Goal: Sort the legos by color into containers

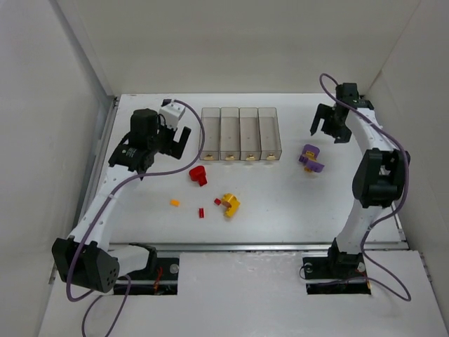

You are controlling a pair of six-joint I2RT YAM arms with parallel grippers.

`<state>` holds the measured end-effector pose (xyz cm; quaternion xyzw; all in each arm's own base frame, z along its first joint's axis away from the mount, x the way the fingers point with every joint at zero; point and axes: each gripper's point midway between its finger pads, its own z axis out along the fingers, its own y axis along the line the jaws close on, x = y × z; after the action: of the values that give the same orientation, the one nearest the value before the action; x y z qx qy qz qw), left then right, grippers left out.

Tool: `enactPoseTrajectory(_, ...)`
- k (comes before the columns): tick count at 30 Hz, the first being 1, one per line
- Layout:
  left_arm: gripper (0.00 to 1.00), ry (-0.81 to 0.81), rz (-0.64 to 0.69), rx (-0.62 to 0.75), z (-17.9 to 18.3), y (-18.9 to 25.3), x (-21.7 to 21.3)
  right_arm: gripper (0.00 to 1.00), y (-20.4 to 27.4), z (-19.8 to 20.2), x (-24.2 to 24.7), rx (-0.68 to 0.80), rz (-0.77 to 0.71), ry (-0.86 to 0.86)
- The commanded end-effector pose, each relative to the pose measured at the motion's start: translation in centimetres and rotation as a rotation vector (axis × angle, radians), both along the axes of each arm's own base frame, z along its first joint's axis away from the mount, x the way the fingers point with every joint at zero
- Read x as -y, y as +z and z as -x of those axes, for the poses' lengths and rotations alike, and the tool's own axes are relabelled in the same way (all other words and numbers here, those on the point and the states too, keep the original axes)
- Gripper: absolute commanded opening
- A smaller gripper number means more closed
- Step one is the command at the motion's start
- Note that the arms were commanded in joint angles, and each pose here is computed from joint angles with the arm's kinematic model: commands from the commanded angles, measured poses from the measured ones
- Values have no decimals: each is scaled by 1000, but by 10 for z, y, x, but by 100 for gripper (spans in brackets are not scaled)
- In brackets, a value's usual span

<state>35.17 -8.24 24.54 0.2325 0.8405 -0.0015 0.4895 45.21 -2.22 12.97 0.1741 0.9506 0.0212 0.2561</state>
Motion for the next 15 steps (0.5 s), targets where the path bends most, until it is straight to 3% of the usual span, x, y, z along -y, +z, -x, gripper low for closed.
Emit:
enactPoseTrajectory(1, 99, 0, 44, 40, 0, 22, 4, 100, 2, -4, -32, 37, 1, 13)
enactPoseTrajectory(9, 99, 5, 45, 10, 2, 4, 4, 100, -60, 18, -41, -89, 8, -23)
enactPoseTrajectory(15, 99, 5, 45, 10, 3, 0, 4, 100, -65, 16, -37, -94, 65, -58)
